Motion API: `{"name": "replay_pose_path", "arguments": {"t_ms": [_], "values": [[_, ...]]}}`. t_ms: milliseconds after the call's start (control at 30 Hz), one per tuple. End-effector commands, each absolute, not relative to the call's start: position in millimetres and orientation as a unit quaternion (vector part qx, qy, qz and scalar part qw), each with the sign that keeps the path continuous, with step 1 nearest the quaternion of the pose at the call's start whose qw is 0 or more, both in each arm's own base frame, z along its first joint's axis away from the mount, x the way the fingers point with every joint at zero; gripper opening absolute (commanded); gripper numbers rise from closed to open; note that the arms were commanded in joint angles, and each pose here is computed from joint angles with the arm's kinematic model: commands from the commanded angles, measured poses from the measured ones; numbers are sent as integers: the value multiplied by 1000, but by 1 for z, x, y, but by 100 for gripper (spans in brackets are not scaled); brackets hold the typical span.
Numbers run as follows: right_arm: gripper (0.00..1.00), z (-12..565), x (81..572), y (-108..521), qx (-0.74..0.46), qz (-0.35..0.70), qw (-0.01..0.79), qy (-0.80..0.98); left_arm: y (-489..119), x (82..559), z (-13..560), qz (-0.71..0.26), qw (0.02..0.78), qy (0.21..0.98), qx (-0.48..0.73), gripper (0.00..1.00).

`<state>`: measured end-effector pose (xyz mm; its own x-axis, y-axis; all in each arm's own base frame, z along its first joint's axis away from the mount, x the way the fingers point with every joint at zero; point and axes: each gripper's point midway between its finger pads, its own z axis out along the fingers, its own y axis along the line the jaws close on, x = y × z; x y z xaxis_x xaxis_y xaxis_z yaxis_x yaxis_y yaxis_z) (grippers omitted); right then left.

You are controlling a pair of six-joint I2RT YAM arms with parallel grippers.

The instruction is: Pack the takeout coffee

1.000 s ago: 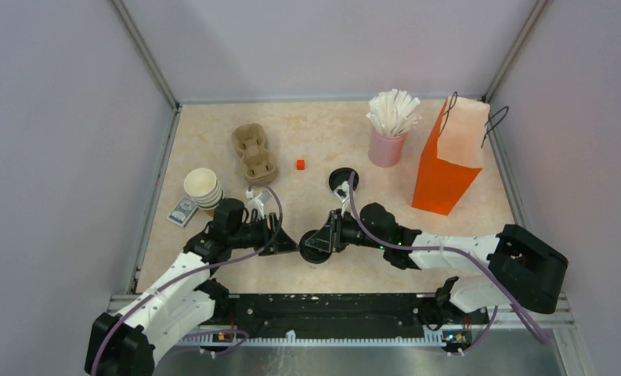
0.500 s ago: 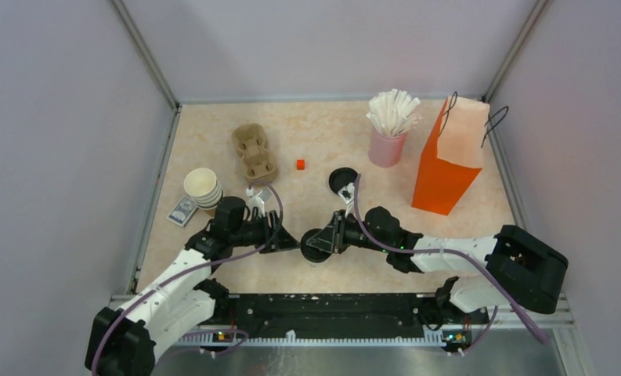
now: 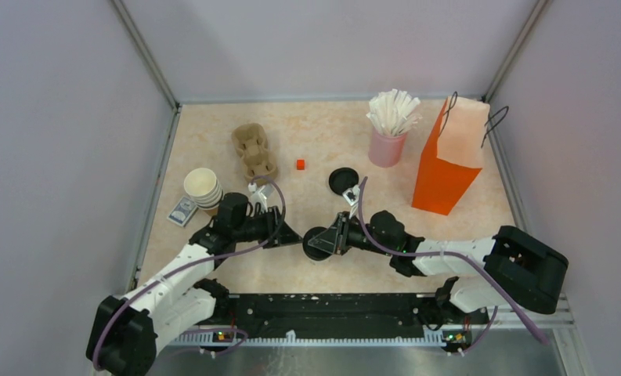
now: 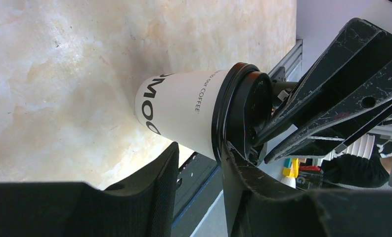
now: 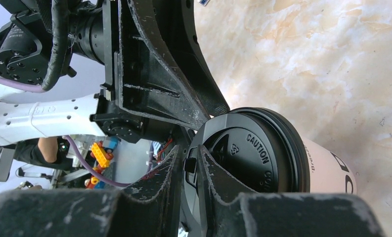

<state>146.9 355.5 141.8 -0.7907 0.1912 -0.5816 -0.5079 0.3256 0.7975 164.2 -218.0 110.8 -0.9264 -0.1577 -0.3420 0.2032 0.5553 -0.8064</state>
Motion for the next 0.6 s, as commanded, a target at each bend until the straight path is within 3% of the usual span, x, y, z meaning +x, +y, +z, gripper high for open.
{"name": "replay_pose_path", "arguments": {"t_ms": [0,167,367,467,567], "values": [[17,74,142,330,-96,484,266,828,-193,157,64,-383,175,907,-15,42],[17,80,147,334,-92,485,272,826,-217,159,111,-469,190,862,21,47],[17,83,150,334,-86,482,275,827,-216,155,129,-476,200,856,24,48],[17,83,150,333,-85,480,277,828,-218,157,145,-488,220,844,36,60],[17,83,151,332,-84,479,278,829,-222,158,156,-504,224,833,46,61]]}}
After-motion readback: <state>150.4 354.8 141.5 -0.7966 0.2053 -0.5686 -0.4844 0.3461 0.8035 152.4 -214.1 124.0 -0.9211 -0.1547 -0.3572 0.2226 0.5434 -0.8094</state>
